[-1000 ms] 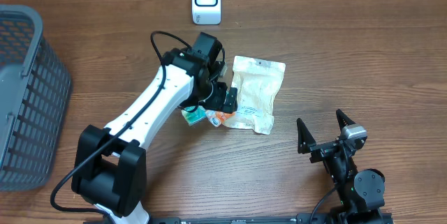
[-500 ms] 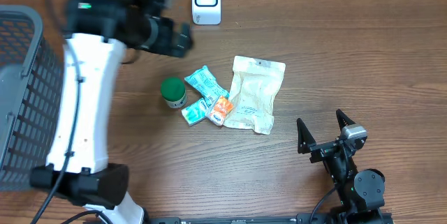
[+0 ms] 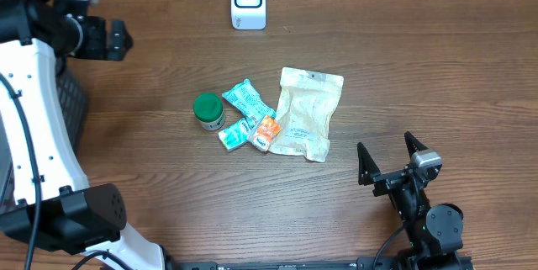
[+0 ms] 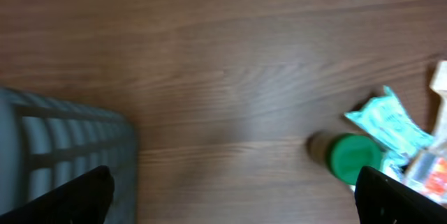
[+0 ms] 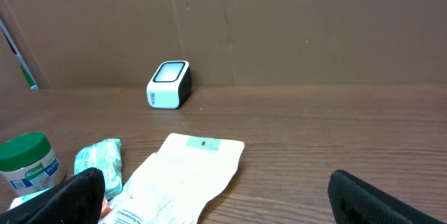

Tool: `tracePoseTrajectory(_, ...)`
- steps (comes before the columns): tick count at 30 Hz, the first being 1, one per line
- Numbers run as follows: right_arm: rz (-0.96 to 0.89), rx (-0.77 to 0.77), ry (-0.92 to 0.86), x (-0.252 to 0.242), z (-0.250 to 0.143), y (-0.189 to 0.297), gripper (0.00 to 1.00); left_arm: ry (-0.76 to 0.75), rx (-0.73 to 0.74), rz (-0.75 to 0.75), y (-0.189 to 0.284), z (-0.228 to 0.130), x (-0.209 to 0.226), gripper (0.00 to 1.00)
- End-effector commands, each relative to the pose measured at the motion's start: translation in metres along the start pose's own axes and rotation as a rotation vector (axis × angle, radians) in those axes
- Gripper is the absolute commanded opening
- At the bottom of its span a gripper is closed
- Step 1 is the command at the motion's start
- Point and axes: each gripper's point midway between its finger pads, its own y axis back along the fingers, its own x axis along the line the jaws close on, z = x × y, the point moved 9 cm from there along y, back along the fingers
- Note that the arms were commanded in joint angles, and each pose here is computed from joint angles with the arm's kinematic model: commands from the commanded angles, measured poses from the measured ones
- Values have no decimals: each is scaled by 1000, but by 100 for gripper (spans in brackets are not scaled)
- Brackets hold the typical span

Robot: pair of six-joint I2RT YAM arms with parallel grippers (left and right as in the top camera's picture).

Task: Scan the item barcode
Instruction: 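Move the left gripper back toward the basket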

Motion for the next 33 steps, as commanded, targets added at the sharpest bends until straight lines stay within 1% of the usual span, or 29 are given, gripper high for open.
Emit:
tracePoseTrajectory(1, 5, -5, 1, 0, -2, 0, 100, -81, 15, -3, -10, 0, 5, 100)
tracePoseTrajectory(6, 5, -5, 1, 0, -2, 0, 100, -90, 50, 1, -25, 0, 10, 100)
tracePoseTrajectory(10, 5, -5, 1, 0, -2, 0, 100, -80, 104, -1, -44, -2, 14, 100)
tracePoseTrajectory(15, 5, -5, 1, 0, -2, 0, 100, -4, 155, 121, -51, -5, 26, 100)
tracePoseTrajectory(22, 5, -5, 1, 0, -2, 0, 100, -3, 123, 161, -51, 0, 32, 100)
tracePoseTrajectory(27, 5, -5, 1, 0, -2, 0, 100, 17, 82, 225, -48, 4, 49, 99)
tracePoseTrajectory(33, 5, -5, 1, 0, -2, 0, 100, 47, 81, 239, -45, -1, 61, 100)
